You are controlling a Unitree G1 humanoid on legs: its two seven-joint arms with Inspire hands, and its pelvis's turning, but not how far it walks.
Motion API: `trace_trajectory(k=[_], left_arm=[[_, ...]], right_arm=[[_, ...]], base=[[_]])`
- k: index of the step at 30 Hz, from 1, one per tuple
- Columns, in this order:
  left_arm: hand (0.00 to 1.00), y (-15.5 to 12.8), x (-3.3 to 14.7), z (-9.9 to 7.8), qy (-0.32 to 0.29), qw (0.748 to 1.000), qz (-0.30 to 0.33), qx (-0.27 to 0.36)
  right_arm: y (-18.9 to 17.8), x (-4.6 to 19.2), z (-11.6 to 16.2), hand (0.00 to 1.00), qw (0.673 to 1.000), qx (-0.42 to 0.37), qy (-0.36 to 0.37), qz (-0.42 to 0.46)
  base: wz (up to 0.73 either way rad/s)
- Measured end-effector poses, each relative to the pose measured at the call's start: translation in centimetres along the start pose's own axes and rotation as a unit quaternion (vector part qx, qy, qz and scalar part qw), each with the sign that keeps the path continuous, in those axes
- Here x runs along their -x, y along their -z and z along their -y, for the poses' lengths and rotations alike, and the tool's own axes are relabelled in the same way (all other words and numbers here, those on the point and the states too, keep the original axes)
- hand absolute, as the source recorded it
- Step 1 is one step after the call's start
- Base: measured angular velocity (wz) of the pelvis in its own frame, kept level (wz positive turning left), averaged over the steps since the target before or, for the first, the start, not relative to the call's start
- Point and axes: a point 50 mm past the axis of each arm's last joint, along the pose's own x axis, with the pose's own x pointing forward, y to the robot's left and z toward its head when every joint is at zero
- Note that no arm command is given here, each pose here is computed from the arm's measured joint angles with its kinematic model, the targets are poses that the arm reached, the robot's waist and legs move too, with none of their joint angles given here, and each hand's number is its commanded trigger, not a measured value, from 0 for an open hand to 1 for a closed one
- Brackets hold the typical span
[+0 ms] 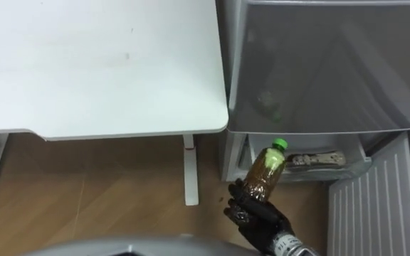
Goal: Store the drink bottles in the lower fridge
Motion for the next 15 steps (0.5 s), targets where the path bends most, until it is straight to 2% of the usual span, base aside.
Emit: trace_trajectory(k=[15], left_arm=[[0.00, 0.2, -0.2, 0.3, -0.029, 0.998, -0.003, -0.048]], right_arm=[[-0.9, 0.6, 2.4, 1.00, 0.982, -0.095, 0.152, 0.065]], base=[[-0.02]])
